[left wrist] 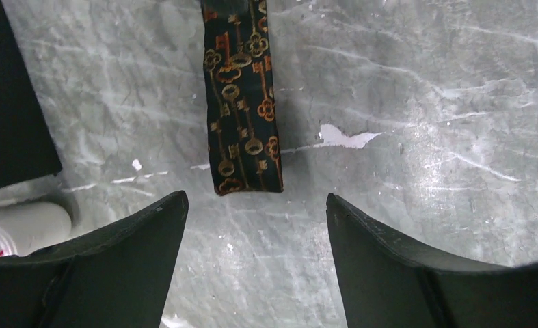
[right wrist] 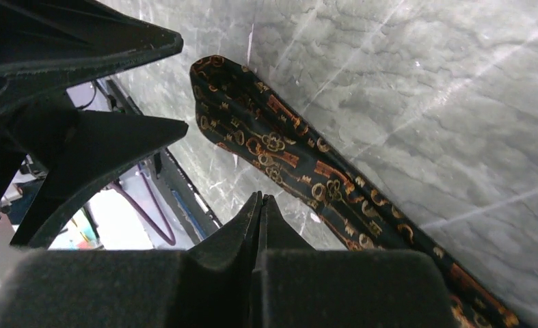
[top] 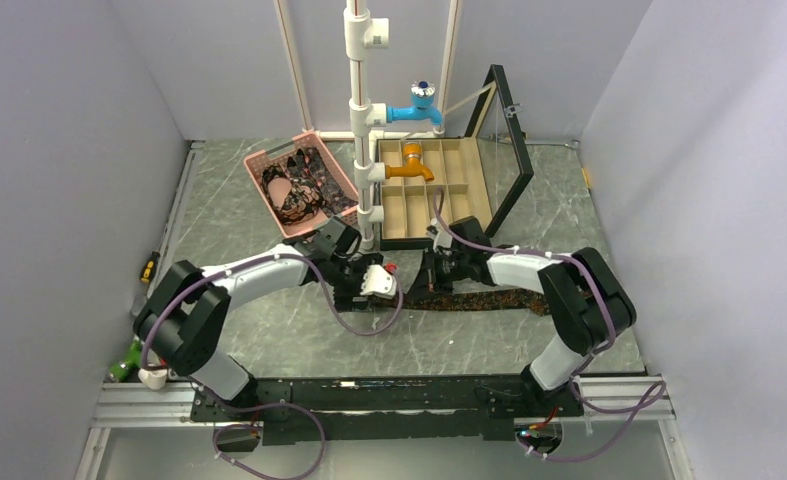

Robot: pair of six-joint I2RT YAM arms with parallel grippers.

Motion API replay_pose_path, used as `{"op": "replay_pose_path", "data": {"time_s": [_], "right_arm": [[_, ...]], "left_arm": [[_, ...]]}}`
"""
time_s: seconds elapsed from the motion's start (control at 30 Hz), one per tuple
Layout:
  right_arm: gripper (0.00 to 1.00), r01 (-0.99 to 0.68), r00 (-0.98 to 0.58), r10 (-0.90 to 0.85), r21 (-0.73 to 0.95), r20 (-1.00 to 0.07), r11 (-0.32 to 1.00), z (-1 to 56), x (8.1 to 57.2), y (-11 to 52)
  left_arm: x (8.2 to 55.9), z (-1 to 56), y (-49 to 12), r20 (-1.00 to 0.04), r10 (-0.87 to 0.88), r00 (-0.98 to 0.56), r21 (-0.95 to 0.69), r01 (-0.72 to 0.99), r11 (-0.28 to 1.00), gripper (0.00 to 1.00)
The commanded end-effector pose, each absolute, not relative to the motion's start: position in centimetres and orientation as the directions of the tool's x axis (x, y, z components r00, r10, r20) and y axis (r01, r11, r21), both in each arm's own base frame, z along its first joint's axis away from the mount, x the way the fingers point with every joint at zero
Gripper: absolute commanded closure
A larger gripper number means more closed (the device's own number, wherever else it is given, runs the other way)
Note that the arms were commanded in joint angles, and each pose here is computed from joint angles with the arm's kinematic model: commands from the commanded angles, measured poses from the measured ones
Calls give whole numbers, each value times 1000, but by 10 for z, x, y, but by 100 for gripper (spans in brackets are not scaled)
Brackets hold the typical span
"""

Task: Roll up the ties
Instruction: Roll the tie at the center of the board.

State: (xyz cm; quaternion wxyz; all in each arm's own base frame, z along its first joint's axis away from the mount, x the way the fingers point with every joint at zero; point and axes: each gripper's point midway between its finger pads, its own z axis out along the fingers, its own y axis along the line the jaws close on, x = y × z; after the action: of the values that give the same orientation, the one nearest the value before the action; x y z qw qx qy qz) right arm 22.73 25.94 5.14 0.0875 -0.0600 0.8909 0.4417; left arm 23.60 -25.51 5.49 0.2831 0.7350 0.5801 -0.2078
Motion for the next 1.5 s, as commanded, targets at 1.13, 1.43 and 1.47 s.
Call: {"op": "replay_pose_path", "data": {"time_s": [1.13, 1.43, 1.47], "right_arm": [[100, -329, -943, -188, 679, -275, 656, 7, 244, 266], [100, -361, -932, -230, 648, -280, 670, 5, 242, 260], [100, -362, -931, -229, 649, -284, 669, 5, 242, 260]], "left_arm": [[238, 53, -271, -872, 475, 115, 161, 985, 56, 12], [248, 35, -278, -843, 534, 64, 107, 993, 50, 30], [245, 36, -277, -845, 530, 72, 108, 993, 37, 39]]}}
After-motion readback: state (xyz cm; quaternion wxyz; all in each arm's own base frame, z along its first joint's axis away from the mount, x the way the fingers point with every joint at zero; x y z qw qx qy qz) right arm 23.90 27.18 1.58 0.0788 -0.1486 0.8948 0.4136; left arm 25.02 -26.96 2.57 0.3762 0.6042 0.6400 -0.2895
